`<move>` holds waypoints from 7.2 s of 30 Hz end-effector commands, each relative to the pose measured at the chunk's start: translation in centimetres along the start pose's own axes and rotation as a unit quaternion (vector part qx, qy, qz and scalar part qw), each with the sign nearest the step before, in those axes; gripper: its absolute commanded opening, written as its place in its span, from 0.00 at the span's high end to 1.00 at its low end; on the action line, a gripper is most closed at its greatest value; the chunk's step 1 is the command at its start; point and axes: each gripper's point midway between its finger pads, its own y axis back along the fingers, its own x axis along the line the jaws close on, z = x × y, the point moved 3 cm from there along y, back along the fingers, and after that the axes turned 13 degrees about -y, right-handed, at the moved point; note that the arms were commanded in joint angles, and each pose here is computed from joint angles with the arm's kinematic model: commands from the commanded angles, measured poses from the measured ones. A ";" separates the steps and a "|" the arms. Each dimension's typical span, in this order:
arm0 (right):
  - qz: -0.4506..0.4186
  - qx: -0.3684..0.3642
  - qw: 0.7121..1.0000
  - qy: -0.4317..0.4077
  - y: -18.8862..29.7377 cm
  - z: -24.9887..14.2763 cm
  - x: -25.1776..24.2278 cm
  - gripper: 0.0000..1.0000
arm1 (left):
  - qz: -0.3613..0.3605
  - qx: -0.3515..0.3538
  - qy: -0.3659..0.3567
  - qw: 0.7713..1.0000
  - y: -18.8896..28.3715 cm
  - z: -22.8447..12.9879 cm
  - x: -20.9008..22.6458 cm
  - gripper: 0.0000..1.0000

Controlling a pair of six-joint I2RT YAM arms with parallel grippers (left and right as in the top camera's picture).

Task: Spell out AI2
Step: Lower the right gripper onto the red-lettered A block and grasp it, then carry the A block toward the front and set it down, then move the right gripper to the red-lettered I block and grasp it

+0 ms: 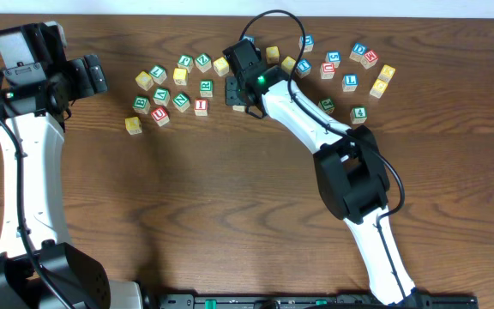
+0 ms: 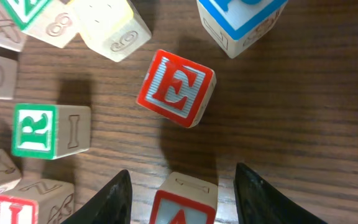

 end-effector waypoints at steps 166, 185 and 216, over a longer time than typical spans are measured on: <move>-0.050 0.015 0.997 0.065 5.1 -5.7 3.8 0.50 | 0.003 -0.012 -0.004 1.000 0.7 0.9 0.1 0.01; 0.044 -0.051 0.996 0.057 0.6 -4.1 7.8 0.50 | 0.003 -0.012 -0.004 1.000 0.7 0.9 0.1 0.01; 0.056 -0.045 0.996 0.056 -2.8 -5.6 7.8 0.59 | 0.003 -0.012 -0.004 1.000 0.7 0.9 0.1 0.01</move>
